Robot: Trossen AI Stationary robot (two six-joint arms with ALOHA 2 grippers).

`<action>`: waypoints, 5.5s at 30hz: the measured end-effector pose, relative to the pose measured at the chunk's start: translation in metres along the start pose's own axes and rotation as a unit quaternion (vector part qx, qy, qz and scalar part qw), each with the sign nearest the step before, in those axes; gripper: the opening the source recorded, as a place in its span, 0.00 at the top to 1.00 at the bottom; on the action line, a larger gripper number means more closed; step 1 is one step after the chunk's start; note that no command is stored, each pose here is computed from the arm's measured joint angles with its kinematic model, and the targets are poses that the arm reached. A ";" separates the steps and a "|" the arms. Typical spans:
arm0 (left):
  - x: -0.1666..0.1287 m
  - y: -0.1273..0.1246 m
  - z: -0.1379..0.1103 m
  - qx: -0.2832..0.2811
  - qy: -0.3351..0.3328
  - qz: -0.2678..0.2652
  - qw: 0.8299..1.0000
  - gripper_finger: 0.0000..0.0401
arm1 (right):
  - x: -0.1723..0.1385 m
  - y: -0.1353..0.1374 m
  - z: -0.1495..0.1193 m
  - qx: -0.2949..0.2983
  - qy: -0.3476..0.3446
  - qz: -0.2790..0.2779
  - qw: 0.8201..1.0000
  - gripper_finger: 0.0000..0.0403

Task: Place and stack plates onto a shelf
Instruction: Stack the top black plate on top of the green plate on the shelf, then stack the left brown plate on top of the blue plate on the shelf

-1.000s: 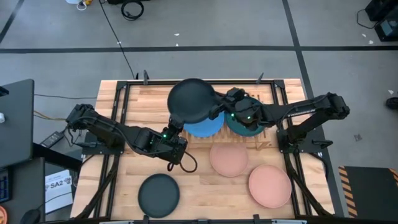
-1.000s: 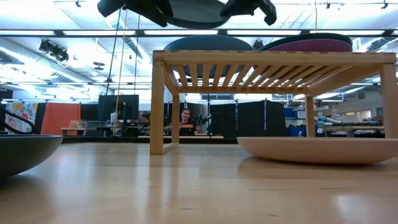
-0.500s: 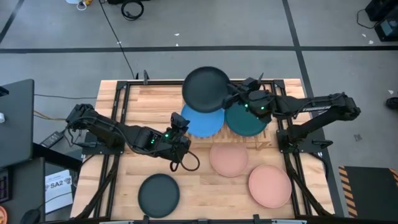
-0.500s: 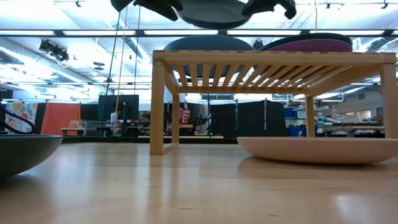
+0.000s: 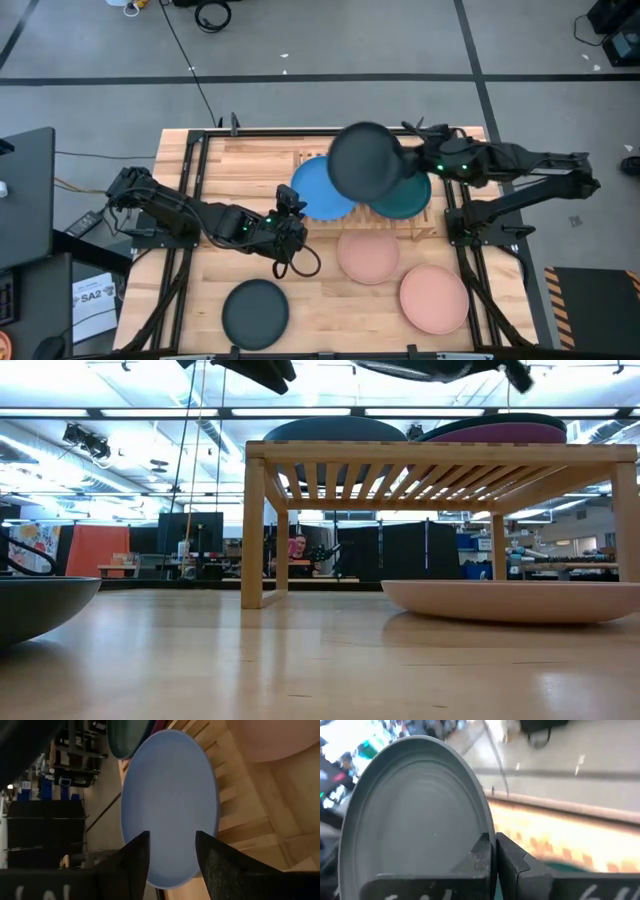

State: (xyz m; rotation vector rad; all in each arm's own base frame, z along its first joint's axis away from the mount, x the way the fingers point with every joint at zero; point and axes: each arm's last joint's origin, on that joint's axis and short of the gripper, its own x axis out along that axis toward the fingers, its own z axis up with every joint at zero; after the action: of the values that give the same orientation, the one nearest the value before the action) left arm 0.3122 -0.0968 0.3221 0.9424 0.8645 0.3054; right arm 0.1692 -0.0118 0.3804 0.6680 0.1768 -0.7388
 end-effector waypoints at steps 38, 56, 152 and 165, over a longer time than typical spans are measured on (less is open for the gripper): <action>0.000 0.000 0.000 0.001 0.001 -0.001 1.000 0.59 | -0.034 -0.062 -0.019 0.061 0.177 -0.179 0.966 0.95; 0.000 0.000 0.000 0.001 0.001 -0.001 1.000 0.59 | -0.029 -0.059 -0.022 0.072 0.191 -0.184 0.961 0.94; 0.000 -0.001 0.000 -0.024 0.002 -0.001 1.000 0.59 | -0.019 -0.046 -0.028 -0.125 0.170 -0.167 0.963 0.63; -0.023 0.000 -0.010 -0.056 0.000 -0.017 0.998 0.62 | -0.030 -0.034 -0.042 -0.138 0.191 -0.115 0.965 0.63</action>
State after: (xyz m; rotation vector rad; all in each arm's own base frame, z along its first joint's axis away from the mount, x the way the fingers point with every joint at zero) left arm 0.2897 -0.1043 0.3306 0.8228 0.8545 0.3213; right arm 0.1275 0.0129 0.3422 0.5216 0.7089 -0.7830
